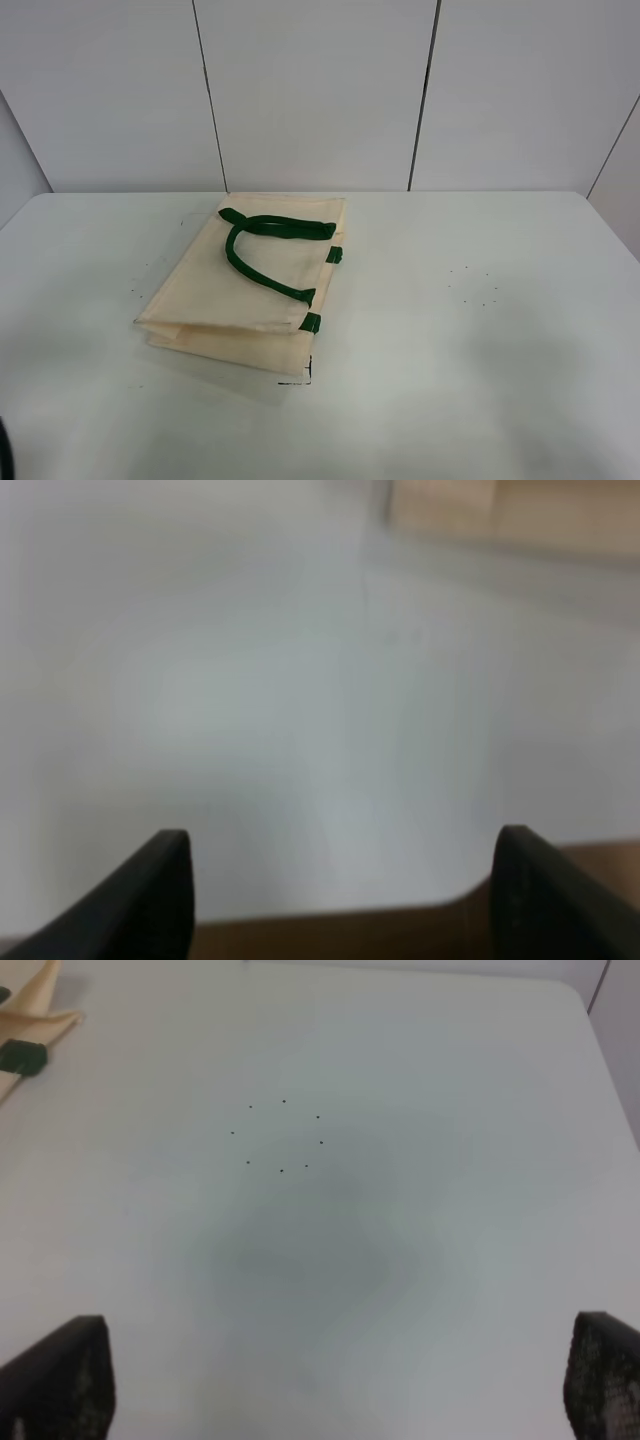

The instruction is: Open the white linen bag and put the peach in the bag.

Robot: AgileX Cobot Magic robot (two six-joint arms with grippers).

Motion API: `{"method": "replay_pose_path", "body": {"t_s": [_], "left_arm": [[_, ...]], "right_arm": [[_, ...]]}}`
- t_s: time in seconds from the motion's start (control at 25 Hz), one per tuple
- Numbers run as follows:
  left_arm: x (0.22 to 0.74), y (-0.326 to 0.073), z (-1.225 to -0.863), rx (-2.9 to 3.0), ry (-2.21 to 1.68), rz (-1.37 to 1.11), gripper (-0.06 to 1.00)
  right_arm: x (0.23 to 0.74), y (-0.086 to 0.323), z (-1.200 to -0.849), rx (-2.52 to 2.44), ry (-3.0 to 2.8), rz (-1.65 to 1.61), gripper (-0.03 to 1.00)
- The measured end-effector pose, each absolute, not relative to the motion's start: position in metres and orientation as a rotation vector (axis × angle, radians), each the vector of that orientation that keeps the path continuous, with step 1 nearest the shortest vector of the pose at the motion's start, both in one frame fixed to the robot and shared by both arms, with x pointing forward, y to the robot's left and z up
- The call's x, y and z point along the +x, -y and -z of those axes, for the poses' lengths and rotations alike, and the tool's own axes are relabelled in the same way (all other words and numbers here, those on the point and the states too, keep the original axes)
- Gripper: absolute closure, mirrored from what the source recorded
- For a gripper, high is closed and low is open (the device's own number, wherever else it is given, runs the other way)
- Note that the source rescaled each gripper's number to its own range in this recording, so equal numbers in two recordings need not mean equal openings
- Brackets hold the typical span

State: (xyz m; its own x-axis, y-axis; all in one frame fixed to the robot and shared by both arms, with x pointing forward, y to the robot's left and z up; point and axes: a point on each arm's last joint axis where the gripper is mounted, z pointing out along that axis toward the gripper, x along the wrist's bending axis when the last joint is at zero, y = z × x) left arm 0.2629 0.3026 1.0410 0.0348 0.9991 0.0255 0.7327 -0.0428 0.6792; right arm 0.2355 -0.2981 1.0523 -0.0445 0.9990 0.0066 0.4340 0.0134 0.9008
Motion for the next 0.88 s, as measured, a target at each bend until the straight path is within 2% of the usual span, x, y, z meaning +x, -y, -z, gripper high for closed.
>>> {"method": "replay_pose_path", "body": {"t_s": [0.32,0.88], "left_arm": [[0.231,-0.304,-1.042,1.673,-1.605,-0.868,0.05],[0.229,-0.304,-1.042,1.664,-1.597,-0.875,0.05]], "right_arm": [[0.236,0.298,-1.052,1.508,-1.57,-0.993,-0.03],[0.236,0.298,-1.052,1.508,-1.57,-0.993,-0.03]]}}
